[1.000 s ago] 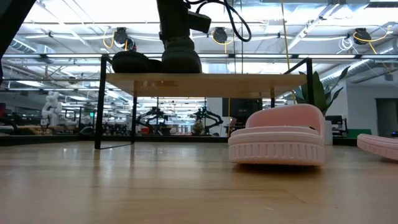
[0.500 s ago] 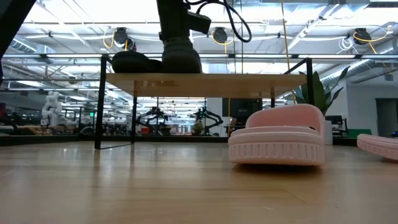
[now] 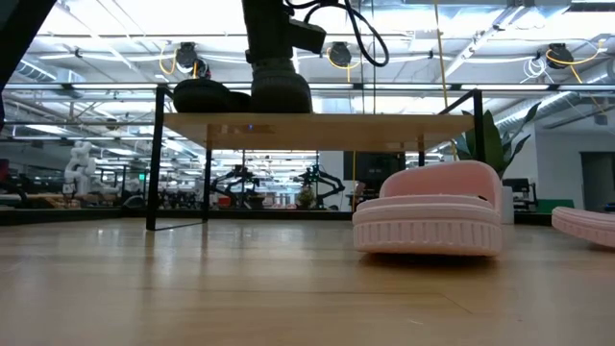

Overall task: Pick and place slides into the shelf
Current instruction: Put the black slide next to the black slide on the shelf

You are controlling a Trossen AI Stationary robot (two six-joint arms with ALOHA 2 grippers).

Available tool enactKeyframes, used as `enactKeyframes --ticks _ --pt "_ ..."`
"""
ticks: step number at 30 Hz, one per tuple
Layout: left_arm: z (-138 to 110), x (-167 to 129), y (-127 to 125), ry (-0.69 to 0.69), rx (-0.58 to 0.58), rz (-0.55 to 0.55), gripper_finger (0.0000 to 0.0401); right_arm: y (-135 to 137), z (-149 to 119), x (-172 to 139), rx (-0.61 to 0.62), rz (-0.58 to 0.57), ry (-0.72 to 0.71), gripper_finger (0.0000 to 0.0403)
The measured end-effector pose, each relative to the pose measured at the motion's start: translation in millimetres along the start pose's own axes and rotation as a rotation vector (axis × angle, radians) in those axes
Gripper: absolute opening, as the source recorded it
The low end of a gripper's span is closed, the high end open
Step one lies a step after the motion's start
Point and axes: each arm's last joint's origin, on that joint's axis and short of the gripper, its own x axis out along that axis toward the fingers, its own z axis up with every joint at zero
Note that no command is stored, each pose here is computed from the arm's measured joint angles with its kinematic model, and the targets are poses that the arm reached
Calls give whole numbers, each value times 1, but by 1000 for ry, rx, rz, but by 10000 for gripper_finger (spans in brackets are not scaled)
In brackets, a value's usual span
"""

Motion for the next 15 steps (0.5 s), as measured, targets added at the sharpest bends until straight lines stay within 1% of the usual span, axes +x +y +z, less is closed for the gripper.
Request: enactKeyframes --ticks 15 --pt "0 0 -1 0 9 -24 86 0 0 0 0 0 0 0"
